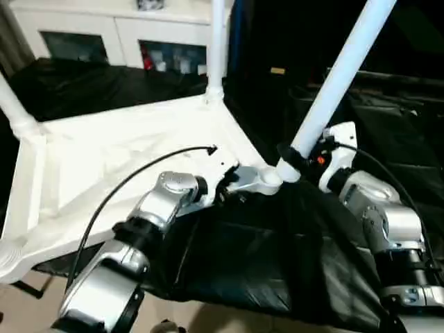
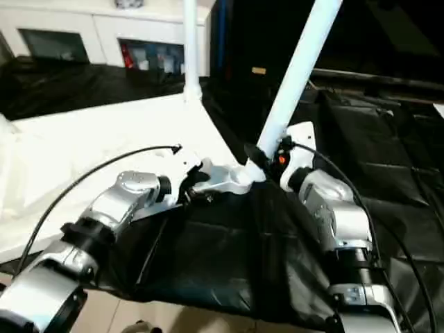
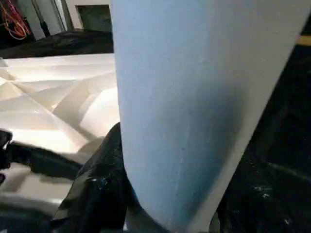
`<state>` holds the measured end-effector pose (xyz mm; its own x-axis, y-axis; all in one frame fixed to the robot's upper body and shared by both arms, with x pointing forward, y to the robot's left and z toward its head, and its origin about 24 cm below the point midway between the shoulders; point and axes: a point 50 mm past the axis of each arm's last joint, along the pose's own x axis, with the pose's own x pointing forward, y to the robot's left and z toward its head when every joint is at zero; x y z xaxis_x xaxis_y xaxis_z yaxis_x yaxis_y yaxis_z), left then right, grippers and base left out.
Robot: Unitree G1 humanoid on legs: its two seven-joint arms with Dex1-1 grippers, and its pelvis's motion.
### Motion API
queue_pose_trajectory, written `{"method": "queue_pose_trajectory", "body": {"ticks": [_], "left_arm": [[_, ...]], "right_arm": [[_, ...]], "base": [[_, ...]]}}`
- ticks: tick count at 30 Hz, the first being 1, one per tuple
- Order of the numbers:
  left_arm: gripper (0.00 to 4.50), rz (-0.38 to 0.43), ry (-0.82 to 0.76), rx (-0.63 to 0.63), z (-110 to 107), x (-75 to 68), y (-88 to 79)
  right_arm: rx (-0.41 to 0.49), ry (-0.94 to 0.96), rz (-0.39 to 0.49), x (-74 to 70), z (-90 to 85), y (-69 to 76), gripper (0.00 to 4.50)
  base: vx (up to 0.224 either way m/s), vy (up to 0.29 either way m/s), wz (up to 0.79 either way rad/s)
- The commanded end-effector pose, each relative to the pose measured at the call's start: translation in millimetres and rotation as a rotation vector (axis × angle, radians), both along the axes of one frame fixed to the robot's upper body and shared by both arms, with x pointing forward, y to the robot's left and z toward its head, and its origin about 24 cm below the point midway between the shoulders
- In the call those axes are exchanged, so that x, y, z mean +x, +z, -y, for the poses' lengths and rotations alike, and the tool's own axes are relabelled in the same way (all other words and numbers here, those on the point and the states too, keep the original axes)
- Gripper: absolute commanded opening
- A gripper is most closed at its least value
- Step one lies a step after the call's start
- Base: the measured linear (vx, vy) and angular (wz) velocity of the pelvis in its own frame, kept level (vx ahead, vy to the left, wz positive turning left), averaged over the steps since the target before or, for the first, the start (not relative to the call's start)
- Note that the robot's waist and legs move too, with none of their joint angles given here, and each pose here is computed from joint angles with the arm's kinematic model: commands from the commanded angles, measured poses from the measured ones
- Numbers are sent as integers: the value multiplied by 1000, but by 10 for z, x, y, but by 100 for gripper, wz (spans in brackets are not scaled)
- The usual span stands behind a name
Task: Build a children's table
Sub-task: Insert table leg to table base
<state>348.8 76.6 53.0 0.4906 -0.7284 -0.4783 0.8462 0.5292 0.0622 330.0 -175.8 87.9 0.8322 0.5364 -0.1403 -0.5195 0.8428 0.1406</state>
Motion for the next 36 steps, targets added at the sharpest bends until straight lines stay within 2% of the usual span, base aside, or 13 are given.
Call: {"method": "queue_pose_trajectory", "body": {"ticks": [1, 2, 4, 7, 16, 18, 24, 26, 28, 36], "left_arm": [[243, 7, 23, 44, -56, 24, -26], [243, 8, 27, 51, -69, 33, -30], [215, 10, 24, 66, -91, 40, -36], [207, 11, 18, 78, -111, 43, -41], [130, -43, -35, 110, -180, 1, -42], [123, -44, -73, 86, -179, -21, -26], [62, -49, -142, 57, -204, -81, -34], [62, -55, -152, 49, -210, -95, -36], [31, -52, -190, 45, -217, -122, -39], [0, -35, -379, 13, -224, -271, -20]], "right_arm": [[-21, -5, 37, -3, 24, 60, 191], [-22, -3, 36, -5, 24, 56, 191], [-24, 1, 35, -6, 22, 51, 191], [-26, 6, 34, -5, 15, 49, 191], [-14, 106, 33, -36, -70, 67, 191], [-20, 117, 38, -36, -64, 74, 191], [-38, 160, 41, -36, -72, 83, 191], [-45, 174, 41, -36, -82, 84, 191], [-62, 204, 38, -38, -102, 80, 191], [-113, 286, 45, -70, -140, 72, 191]], "base": [[0, 0, 0], [0, 0, 0], [0, 0, 0], [0, 0, 0], [0, 0, 0], [0, 0, 0], [0, 0, 0], [0, 0, 0], [0, 0, 0], [0, 0, 0]]}}
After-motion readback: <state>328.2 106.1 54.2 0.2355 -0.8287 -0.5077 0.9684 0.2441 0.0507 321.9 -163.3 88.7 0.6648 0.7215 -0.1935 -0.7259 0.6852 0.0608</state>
